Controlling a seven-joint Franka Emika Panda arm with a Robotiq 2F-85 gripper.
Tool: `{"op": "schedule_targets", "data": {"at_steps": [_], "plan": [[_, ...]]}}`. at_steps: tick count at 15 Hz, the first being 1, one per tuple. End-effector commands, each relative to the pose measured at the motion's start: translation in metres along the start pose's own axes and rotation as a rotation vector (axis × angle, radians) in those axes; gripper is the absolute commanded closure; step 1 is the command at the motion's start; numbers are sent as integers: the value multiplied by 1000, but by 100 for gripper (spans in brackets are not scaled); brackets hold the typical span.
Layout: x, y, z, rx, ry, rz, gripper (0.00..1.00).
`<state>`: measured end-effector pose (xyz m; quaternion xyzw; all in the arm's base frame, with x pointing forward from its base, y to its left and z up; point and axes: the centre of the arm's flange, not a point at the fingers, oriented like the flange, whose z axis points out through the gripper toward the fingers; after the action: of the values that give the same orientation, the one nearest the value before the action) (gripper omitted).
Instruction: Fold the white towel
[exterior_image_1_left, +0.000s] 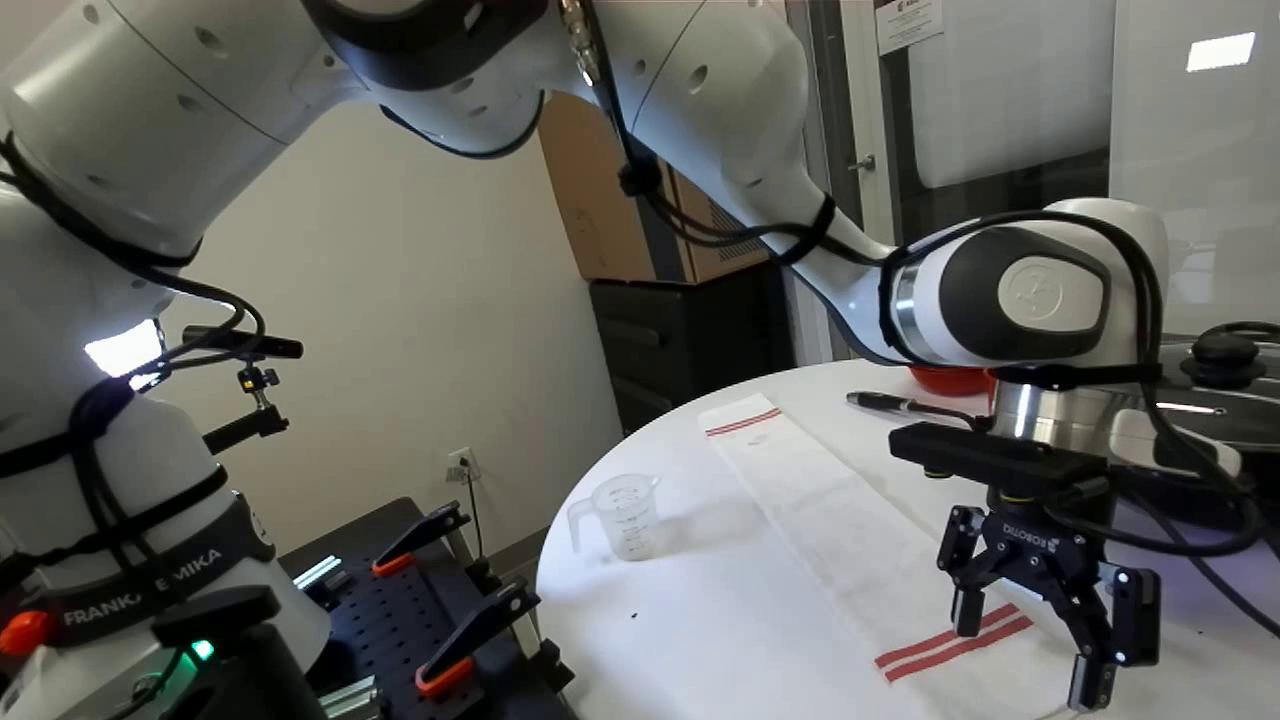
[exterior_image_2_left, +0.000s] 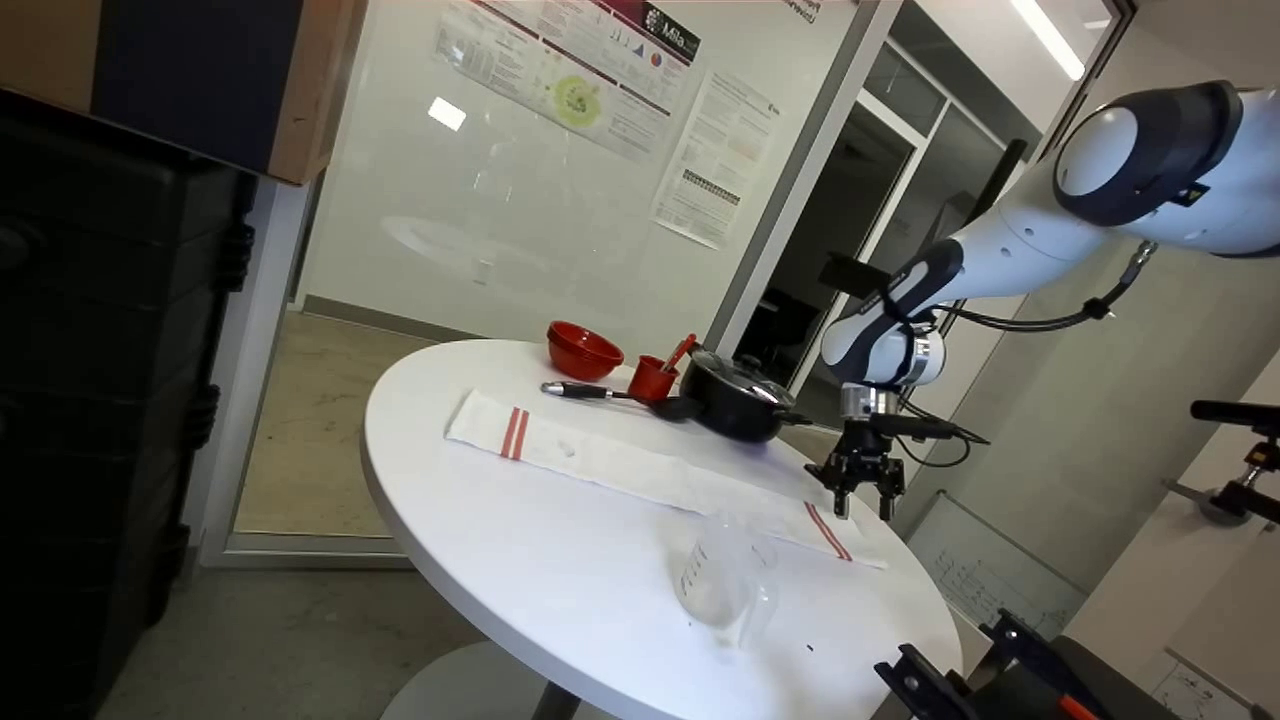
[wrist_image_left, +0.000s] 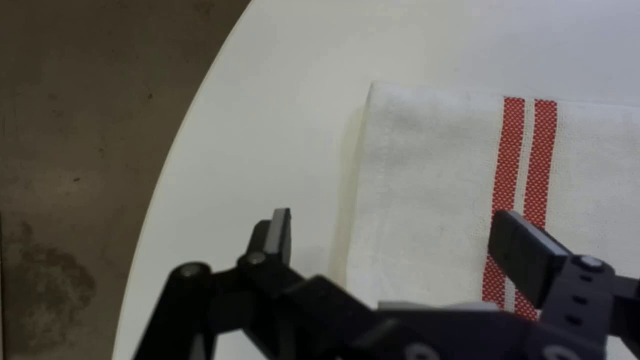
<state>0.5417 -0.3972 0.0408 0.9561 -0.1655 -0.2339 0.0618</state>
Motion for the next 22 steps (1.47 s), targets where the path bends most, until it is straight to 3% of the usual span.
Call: {"op": "schedule_targets", "data": {"at_steps": [1,4,9,14,15,17,21,22], "plan": [[14,-12,0,12,23,-69,0],[14,-9,6,73,37,-116,0],[7,20,24,247,39,-103,0],[4,30,30,306,51,-77,0],[4,29,28,311,54,-73,25],[5,27,27,312,58,-76,32],[6,27,24,311,66,-83,64],[6,28,24,312,68,-84,55]]}}
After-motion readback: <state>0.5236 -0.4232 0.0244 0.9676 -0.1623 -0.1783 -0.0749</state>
